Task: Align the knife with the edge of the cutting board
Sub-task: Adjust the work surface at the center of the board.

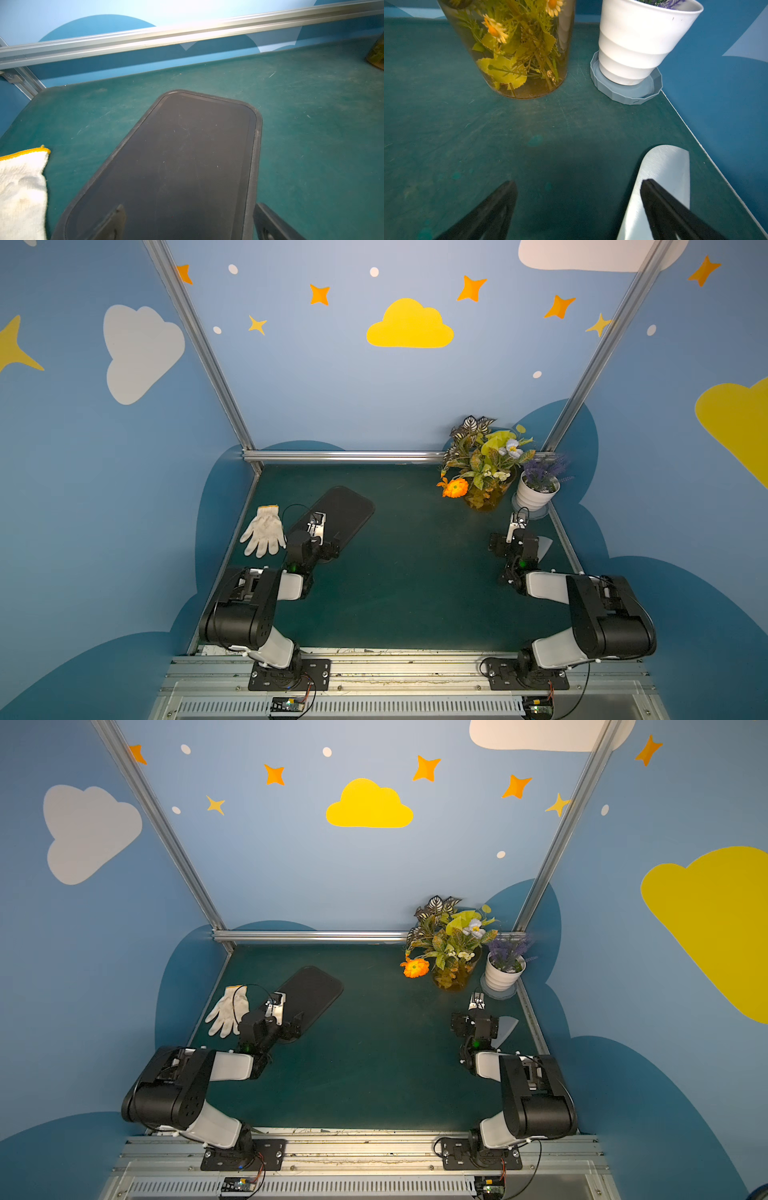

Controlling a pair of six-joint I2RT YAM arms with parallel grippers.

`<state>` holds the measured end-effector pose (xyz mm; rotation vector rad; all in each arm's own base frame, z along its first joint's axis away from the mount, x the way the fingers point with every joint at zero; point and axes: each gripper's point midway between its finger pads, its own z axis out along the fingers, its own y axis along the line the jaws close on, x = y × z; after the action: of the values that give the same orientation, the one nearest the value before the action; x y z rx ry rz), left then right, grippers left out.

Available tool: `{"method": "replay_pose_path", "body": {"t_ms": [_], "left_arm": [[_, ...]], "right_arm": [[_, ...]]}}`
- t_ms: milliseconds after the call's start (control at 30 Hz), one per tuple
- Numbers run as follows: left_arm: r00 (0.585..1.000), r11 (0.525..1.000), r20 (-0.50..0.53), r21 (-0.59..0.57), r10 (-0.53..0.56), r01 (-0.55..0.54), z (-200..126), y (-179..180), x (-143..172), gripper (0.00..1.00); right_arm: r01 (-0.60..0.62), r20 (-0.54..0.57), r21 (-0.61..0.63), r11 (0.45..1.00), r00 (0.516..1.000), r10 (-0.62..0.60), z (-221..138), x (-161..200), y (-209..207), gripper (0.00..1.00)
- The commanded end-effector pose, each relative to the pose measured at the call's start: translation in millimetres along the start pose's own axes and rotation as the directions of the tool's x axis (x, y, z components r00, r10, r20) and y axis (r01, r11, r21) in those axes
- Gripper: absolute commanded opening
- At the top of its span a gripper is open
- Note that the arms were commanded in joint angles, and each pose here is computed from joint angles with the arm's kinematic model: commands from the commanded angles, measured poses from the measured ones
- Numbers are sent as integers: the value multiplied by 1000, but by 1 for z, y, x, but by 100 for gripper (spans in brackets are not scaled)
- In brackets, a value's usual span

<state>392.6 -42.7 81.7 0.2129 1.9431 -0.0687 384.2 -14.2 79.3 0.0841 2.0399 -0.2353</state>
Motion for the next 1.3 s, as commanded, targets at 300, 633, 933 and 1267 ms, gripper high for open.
{"method": "replay_pose_path", "body": {"t_ms": [300,633,933,1267], "left_arm": [[1000,1000,19,5,15,-16,0,-1,-3,100],[1000,1000,21,3,15,-15,0,-1,-3,100],[999,999,23,-14,29,-29,-1,-2,-4,100],[998,990,12,-127,63,-61,-12,4,-25,100]], "right_arm": [[-5,22,0,1000,1000,5,-1,-12,-1,98],[-2,18,0,1000,1000,2,0,-11,-1,98],[-3,19,7,1000,1000,3,-2,-13,-2,98],[-21,-106,155,988,994,38,-14,-34,-29,98]]}}
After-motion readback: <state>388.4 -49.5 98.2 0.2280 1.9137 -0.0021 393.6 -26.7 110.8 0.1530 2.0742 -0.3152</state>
